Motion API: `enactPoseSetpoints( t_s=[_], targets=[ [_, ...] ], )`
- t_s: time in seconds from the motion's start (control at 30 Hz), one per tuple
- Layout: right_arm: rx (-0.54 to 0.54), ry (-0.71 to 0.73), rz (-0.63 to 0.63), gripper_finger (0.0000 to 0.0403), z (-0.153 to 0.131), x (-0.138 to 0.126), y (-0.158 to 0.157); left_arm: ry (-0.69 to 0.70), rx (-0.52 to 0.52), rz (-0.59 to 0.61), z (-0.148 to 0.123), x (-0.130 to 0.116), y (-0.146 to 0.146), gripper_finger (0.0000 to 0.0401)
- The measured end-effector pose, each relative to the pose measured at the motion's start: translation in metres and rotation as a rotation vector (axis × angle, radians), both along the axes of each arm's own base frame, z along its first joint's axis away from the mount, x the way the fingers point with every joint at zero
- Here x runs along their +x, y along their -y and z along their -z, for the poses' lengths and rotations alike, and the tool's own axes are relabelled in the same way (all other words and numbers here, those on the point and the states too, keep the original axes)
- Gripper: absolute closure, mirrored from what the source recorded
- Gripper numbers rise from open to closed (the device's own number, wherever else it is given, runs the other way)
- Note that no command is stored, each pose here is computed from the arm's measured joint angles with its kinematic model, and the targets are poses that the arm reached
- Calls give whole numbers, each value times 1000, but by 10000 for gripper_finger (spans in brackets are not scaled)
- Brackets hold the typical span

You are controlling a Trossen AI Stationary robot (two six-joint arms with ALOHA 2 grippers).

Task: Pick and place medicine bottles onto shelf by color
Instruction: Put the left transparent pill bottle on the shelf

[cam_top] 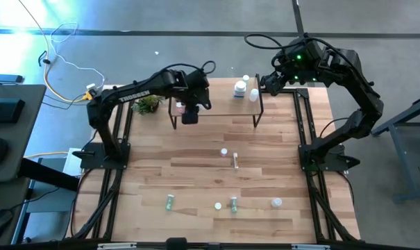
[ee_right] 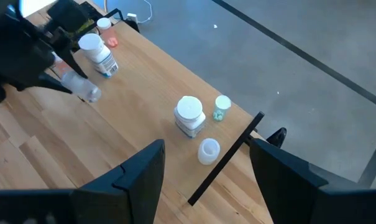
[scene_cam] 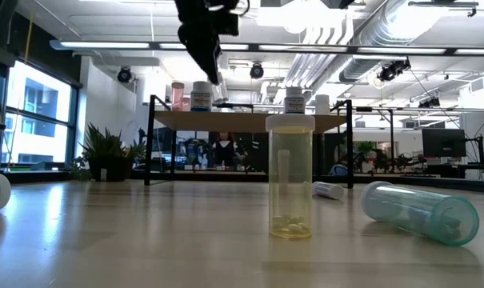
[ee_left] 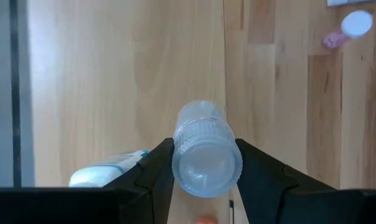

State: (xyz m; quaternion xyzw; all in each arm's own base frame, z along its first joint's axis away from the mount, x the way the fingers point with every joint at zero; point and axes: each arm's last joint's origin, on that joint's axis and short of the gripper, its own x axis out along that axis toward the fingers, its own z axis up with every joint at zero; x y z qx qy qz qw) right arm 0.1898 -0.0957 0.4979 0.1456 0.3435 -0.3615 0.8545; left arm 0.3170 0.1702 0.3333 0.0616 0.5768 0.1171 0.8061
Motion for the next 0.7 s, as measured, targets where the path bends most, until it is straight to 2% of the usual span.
enactPoseSetpoints(
  t_s=[0.17,0.7],
  targets=[
    [0,0,0,176,0,0,0,-25,-8,2,8,5,-3,264],
    [0,-1,0,176,0,0,0,-58,-8,4,12,0,-13,264]
  ],
)
